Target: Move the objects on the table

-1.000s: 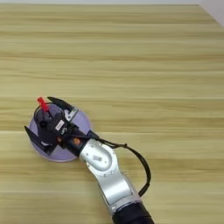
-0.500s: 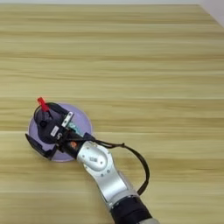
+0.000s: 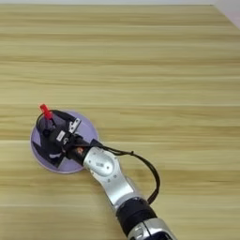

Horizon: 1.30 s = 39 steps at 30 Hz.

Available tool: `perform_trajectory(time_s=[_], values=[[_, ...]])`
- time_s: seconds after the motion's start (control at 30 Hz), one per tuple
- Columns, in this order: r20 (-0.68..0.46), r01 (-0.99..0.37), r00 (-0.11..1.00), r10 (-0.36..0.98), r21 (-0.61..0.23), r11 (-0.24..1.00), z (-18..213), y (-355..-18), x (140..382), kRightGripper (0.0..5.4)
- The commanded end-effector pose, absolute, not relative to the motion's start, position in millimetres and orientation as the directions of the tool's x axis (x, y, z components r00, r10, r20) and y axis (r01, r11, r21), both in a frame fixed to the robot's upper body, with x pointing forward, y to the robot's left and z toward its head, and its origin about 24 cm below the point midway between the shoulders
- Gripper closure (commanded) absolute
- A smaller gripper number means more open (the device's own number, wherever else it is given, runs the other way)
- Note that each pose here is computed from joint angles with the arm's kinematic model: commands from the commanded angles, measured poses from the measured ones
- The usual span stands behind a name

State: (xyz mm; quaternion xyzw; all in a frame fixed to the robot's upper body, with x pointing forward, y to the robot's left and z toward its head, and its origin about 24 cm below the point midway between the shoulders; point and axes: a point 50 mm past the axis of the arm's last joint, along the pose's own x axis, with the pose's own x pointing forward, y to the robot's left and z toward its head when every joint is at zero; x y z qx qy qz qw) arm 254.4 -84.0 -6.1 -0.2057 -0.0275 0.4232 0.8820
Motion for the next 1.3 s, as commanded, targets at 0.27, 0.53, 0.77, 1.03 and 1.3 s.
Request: perform_trajectory(time_s=[0.27, 0.53, 0.77, 1.03, 1.3], values=[[-0.038, -0.696, 0.644, 0.764, -0.443, 0.565, 14.7, -79.6, 270.8, 0.01], [-0.018, -0.700, 0.632, 0.775, -0.442, 0.561, 16.2, -74.3, 269.2, 0.01], [-0.020, -0.703, 0.627, 0.779, -0.445, 0.554, 15.8, -74.3, 268.5, 0.33], [-0.024, -0.703, 0.629, 0.777, -0.445, 0.555, 14.9, -75.1, 268.6, 1.25], [-0.040, -0.694, 0.640, 0.768, -0.458, 0.555, 12.7, -76.9, 270.3, 2.17]])
